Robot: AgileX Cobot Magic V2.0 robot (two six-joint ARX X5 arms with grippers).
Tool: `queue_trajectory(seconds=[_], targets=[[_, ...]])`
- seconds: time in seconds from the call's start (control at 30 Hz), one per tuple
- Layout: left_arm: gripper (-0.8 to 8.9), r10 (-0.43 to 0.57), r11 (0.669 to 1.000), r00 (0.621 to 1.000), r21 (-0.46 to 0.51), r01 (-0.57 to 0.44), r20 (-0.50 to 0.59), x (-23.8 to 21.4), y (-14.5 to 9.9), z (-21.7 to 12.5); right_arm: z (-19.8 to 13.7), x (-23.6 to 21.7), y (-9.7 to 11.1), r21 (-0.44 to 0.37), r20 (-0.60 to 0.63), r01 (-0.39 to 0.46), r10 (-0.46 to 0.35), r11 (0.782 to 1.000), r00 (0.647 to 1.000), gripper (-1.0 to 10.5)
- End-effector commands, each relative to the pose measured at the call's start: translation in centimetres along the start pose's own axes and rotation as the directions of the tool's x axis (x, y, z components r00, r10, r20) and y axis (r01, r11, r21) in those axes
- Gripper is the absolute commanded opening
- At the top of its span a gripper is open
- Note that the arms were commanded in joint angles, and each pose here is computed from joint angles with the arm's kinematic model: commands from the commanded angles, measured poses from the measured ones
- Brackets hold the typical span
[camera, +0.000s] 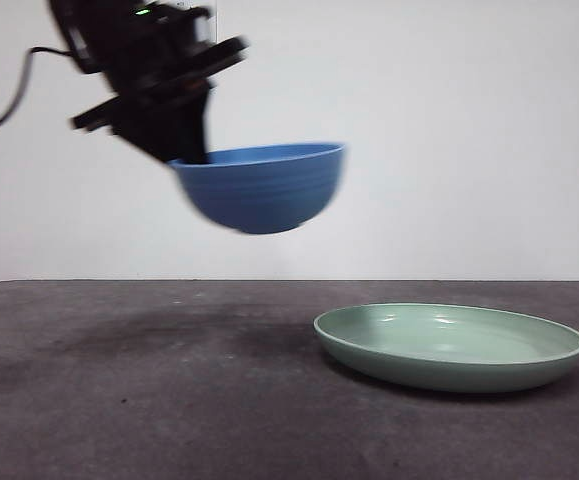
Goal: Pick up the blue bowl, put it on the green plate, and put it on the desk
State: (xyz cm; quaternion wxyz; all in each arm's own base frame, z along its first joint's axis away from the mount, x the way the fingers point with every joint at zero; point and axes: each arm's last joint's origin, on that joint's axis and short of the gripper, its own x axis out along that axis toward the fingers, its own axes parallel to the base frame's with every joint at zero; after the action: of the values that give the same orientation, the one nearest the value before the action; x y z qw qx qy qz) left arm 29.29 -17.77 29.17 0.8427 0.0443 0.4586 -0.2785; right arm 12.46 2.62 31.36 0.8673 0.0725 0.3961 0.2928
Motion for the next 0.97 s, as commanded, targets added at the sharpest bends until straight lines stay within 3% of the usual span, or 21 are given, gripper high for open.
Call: queue_trajectory(seconds=[0.03, 0.17, 0.4, 0.67, 0.97], targets=[[0.10, -0.048, 0.998, 0.998, 0.033, 0.047, 0.048, 0.6, -2.3, 0.8, 0.4, -0.2, 0.1, -0.003, 0.015, 0.001, -0.001, 1.000, 1.000, 3.7], [0.10, -0.071, 0.995, 0.995, 0.070, 0.066, 0.064, 2.5, -4.8, 0.9, 0.4, -0.2, 0.1, 0.000, 0.015, 0.001, -0.001, 1.000, 1.000, 3.7], [0.10, -0.087, 0.992, 0.996, 0.094, 0.086, 0.001, 6.7, -6.7, 1.9, 0.4, -0.2, 0.1, 0.004, 0.015, 0.001, -0.001, 1.000, 1.000, 3.7], [0.10, -0.091, 0.990, 0.994, 0.101, 0.097, -0.062, 11.8, -8.2, 2.6, 0.4, -0.2, 0.1, 0.004, 0.015, 0.001, -0.001, 1.000, 1.000, 3.7], [0.10, -0.079, 0.991, 0.990, 0.100, 0.091, -0.119, 15.1, -8.3, 1.9, 0.4, -0.2, 0.1, 0.004, 0.015, 0.001, -0.001, 1.000, 1.000, 3.7]])
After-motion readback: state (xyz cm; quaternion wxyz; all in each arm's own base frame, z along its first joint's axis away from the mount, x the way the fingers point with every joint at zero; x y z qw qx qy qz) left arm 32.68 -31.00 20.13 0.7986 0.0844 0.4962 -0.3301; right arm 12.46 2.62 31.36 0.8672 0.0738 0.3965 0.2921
